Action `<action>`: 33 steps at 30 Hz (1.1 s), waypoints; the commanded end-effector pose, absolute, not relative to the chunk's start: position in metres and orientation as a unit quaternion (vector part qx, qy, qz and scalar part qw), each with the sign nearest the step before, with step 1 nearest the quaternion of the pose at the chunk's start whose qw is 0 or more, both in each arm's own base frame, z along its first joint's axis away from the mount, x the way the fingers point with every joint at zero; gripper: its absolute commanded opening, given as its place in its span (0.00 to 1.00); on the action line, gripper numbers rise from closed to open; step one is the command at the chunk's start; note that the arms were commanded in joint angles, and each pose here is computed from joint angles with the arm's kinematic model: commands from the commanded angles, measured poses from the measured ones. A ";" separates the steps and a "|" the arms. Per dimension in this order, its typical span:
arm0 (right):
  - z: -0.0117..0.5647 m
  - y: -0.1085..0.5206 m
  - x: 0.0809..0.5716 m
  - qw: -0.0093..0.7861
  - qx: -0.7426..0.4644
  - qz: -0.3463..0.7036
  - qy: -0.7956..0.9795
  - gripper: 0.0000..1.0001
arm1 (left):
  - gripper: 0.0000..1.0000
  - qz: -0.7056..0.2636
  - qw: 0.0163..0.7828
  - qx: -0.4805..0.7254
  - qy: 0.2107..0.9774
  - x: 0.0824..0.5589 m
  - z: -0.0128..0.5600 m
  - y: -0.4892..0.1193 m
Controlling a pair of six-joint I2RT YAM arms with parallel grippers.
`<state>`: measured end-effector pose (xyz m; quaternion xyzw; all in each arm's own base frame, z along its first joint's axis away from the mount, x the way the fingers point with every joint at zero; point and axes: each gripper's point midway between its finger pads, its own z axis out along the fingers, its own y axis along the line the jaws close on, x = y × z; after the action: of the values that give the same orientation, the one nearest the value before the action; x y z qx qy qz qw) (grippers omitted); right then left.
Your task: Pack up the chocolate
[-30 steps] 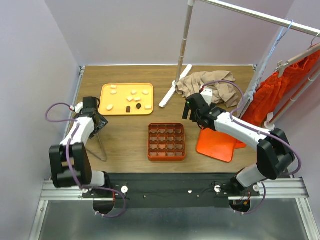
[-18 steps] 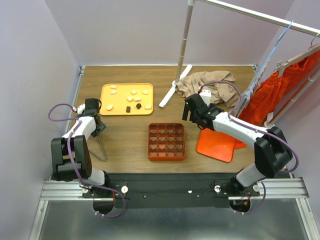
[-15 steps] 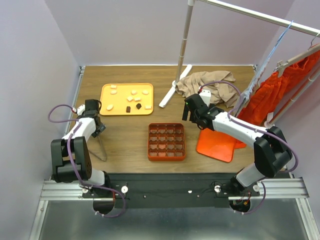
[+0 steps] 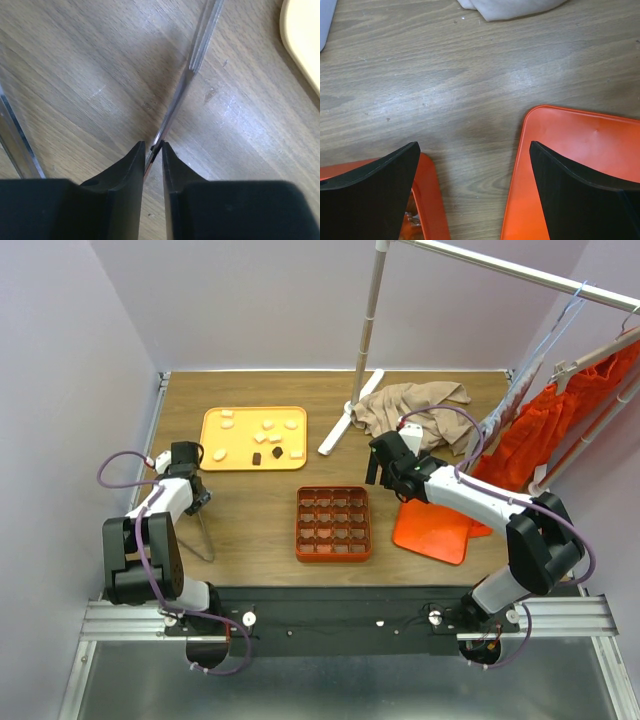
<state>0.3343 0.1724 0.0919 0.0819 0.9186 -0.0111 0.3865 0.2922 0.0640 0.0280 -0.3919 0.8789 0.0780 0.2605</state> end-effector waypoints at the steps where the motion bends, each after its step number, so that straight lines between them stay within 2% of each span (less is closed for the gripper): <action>1: 0.095 0.165 0.333 0.399 0.095 -0.022 0.912 1.00 | 0.23 0.090 0.273 -0.407 0.867 0.293 0.034 0.070; 4: 0.097 0.165 0.333 0.402 0.095 -0.022 0.911 1.00 | 0.00 0.103 0.293 -0.410 0.858 0.296 0.054 0.077; 12: 0.096 0.165 0.336 0.402 0.096 -0.026 0.910 1.00 | 0.00 0.124 0.352 -0.351 0.859 0.320 0.112 0.082; 18: 0.091 0.170 0.337 0.394 0.096 -0.022 0.914 1.00 | 0.00 0.087 0.422 -0.140 0.892 0.367 0.149 -0.016; 23: 0.089 0.169 0.335 0.391 0.098 -0.021 0.915 1.00 | 0.00 0.057 0.414 0.000 0.908 0.380 0.132 -0.090; 28: 0.091 0.165 0.333 0.396 0.100 -0.024 0.913 1.00 | 0.00 0.047 0.368 0.072 0.926 0.378 0.094 -0.109; 33: 0.092 0.161 0.332 0.399 0.096 -0.031 0.912 1.00 | 0.00 0.043 0.334 0.094 0.937 0.367 0.070 -0.111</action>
<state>0.3335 0.1686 0.0903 0.0885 0.9170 -0.0181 0.3885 0.3728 -0.1051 0.0809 0.0525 0.9337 0.0534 0.3500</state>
